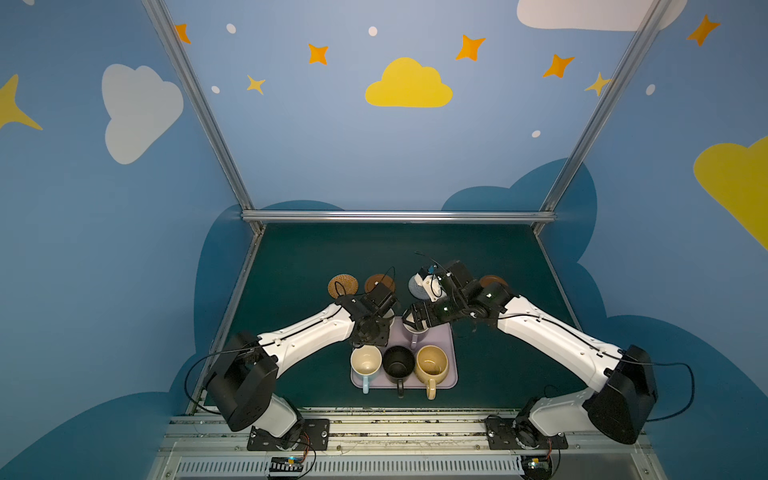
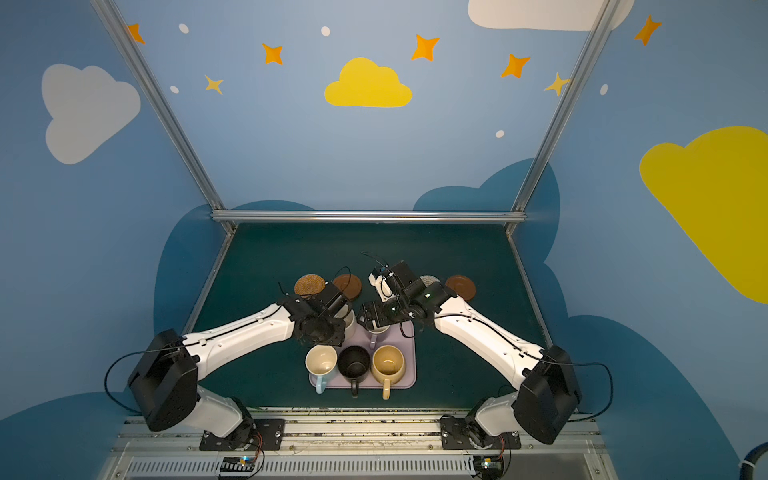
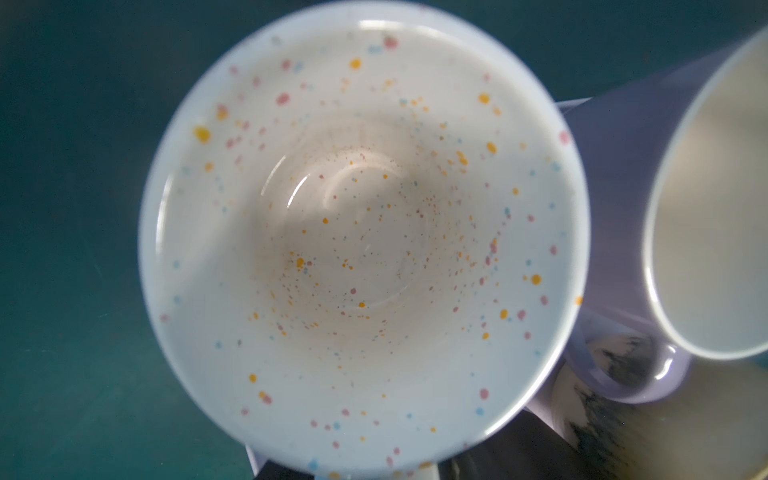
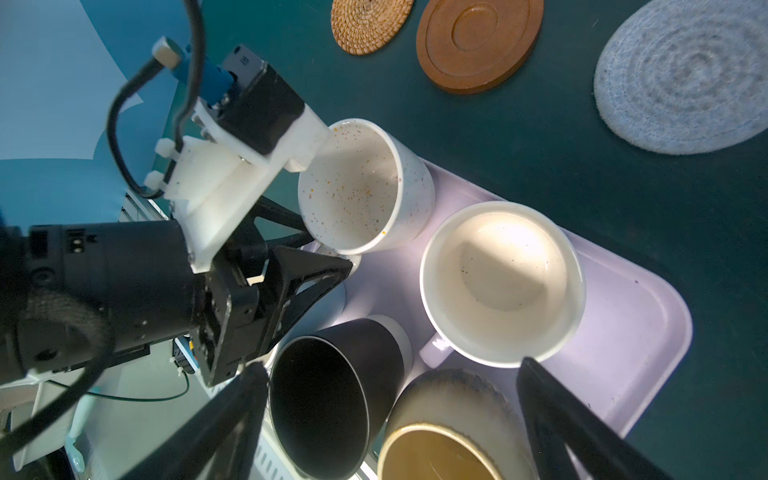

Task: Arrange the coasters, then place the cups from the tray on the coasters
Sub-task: 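Lower the left gripper onto the white speckled mug rim and close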

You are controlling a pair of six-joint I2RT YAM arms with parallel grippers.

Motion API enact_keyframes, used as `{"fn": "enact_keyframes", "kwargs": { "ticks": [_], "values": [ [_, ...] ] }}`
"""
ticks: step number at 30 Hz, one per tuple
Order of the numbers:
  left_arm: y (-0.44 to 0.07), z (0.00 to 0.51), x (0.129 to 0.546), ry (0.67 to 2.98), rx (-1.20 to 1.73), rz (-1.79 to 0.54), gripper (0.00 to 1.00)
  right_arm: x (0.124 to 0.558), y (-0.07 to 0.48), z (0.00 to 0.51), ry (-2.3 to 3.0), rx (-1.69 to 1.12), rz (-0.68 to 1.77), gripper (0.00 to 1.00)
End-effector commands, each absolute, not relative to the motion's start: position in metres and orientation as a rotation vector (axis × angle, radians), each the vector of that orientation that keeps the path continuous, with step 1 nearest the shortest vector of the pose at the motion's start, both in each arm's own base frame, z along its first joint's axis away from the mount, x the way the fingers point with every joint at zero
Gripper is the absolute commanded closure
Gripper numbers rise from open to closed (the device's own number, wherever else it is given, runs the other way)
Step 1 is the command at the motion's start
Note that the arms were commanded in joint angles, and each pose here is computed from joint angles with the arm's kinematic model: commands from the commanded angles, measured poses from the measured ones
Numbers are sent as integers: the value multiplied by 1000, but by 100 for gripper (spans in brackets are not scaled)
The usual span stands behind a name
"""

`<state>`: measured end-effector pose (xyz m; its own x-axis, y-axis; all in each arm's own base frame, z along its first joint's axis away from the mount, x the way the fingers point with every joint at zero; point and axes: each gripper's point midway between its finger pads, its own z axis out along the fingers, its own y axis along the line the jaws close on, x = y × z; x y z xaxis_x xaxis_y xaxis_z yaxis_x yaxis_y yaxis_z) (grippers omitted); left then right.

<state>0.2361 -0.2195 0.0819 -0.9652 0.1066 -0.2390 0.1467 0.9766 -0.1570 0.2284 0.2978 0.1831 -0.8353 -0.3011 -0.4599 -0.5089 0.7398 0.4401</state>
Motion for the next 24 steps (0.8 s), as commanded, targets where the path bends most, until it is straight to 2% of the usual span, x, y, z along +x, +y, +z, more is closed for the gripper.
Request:
{"fn": "enact_keyframes", "kwargs": {
  "ticks": [1,6,9,20,24],
  "values": [
    [-223,83,238,2893,215,-240,52,225,298,179,2592,-628,814,7],
    [-225,80,239,2897,217,-232,56,225,296,179,2588,-616,805,7],
    [-226,77,239,2902,219,-229,63,225,294,179,2588,-613,801,7],
    [-230,74,240,2906,239,-231,64,224,293,178,2586,-611,798,6],
    [-231,73,241,2909,239,-225,71,224,293,178,2589,-611,799,7]
  ]
}}
